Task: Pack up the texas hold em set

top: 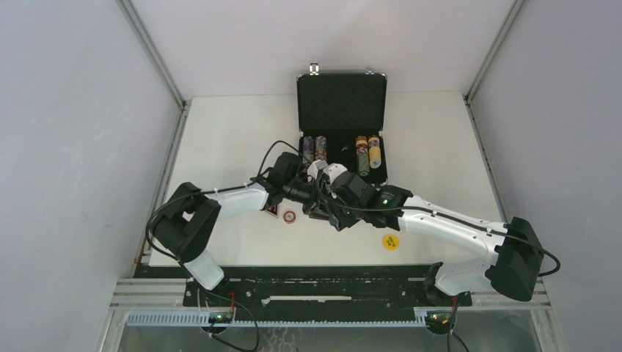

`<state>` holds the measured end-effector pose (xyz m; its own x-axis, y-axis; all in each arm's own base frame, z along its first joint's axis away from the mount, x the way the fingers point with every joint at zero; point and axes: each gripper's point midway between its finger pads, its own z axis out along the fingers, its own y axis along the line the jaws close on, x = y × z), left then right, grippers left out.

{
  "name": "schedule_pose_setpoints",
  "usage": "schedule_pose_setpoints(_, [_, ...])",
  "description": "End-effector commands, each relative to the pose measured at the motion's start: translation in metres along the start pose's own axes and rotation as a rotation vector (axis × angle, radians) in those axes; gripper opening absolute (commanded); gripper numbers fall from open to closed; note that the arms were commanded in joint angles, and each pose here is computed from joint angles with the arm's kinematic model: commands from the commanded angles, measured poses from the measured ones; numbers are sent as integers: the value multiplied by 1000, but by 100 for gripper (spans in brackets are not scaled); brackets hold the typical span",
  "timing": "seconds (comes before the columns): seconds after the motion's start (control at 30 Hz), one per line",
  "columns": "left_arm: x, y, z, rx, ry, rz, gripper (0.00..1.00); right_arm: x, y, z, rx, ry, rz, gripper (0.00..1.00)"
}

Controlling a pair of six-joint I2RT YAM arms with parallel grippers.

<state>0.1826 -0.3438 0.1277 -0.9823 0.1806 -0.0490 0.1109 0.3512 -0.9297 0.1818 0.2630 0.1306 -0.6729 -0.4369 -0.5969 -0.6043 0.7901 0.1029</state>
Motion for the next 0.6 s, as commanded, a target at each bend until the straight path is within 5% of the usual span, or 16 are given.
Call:
schedule_pose_setpoints(0.0, [4,-19,4,45,39,95,26,-33,9,-6,-22,-100,-7,30])
schedule_pose_setpoints(0.1, [8,-18,7,24,58,113,3,-32,10,-5,-27,-94,-7,30])
schedule_pose_setpoints(0.33, [7,-25,6,17,46,188,0,-32,8,-7,-16,-97,-6,34])
schedule_pose_setpoints(0.5, [2,-33,4,28,37,248,0,-35,3,-18,-5,-124,-12,71])
schedule_pose_setpoints(0.57, [1,-39,3,40,35,266,0,-36,1,-23,-7,-131,-8,77])
